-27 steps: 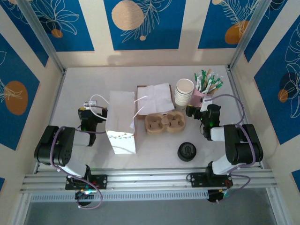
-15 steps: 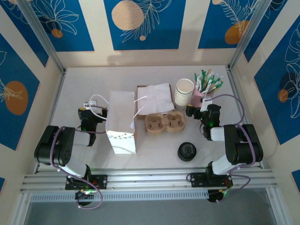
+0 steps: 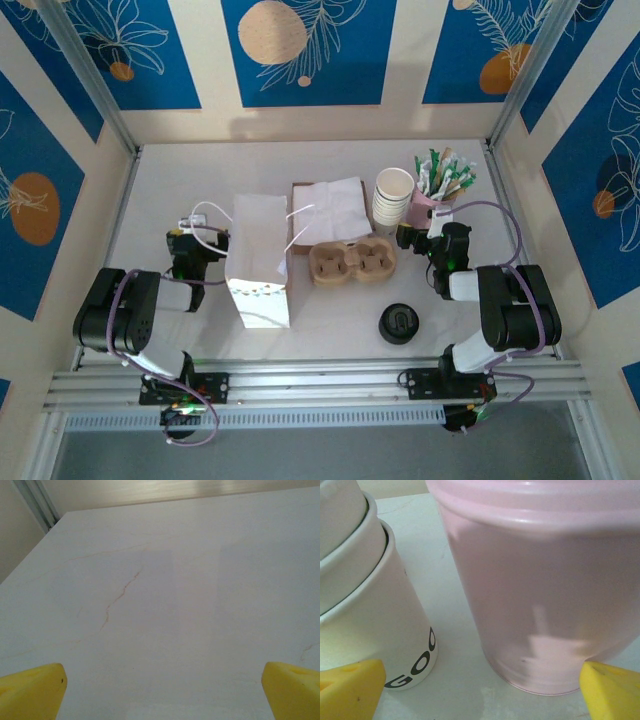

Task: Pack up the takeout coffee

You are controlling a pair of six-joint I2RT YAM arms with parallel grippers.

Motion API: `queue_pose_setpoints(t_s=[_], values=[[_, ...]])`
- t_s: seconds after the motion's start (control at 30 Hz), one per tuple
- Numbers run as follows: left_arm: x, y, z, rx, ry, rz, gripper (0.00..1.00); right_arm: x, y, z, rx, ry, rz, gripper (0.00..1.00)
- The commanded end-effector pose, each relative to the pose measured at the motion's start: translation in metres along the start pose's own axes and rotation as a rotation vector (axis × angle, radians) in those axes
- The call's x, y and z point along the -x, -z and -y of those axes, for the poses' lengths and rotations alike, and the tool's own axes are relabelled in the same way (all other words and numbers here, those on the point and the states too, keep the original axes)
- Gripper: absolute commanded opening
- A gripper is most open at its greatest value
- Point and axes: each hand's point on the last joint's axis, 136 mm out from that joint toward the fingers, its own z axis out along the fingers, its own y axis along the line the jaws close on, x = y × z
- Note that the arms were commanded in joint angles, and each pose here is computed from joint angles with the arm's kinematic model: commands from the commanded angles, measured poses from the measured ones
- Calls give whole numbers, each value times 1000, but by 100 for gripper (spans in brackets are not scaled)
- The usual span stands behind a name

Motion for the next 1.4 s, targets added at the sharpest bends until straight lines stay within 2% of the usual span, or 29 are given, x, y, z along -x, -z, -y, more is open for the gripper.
queue_pose_setpoints(t_s=[0.0,0.13,0.2,0.3,0.4,0.5,0.57,0.6,0.67,0.7,0.73,0.8,0.83,0.93,1.03,1.13,1.2,1.27,1.37], values=[[12,-3,2,5,-14,37,100,16,-2,-2,15,22,41,99],[18,11,12,-66,-29,117,100,22,3,-6,-15,51,65,99],[24,26,0,-16,1,177,100,30,13,-1,-62,44,88,99],[36,53,-20,66,54,257,100,41,31,2,-101,6,31,99],[50,66,-27,108,79,237,100,48,53,-1,-97,-32,16,99],[64,89,-52,211,216,186,100,53,75,-10,-59,-91,-2,99],[75,112,-71,279,307,222,100,56,90,-9,-68,-158,-20,99],[75,127,-84,326,408,246,100,56,98,-8,-82,-215,-39,99],[62,157,-107,407,713,294,100,48,119,6,-190,-386,-101,99],[61,167,-108,371,813,339,100,43,131,8,-204,-435,-149,99],[67,172,-100,285,837,378,100,43,139,7,-194,-457,-176,99],[84,186,-85,124,831,452,100,51,155,5,-167,-529,-181,99],[88,191,-81,86,832,439,100,55,161,5,-160,-565,-178,99],[113,208,-64,-5,697,330,100,69,181,5,-153,-633,-161,100],[140,218,-44,-100,547,209,100,88,195,-7,-104,-630,-172,95],[167,221,-7,-307,503,136,100,108,206,-20,-63,-625,-203,82],[186,229,-2,-337,486,89,100,124,213,-25,-89,-581,-227,75],[201,235,-1,-343,392,78,100,137,217,-31,-132,-509,-257,70],[202,227,-5,-299,291,54,100,154,210,-53,-132,-395,-300,65]])
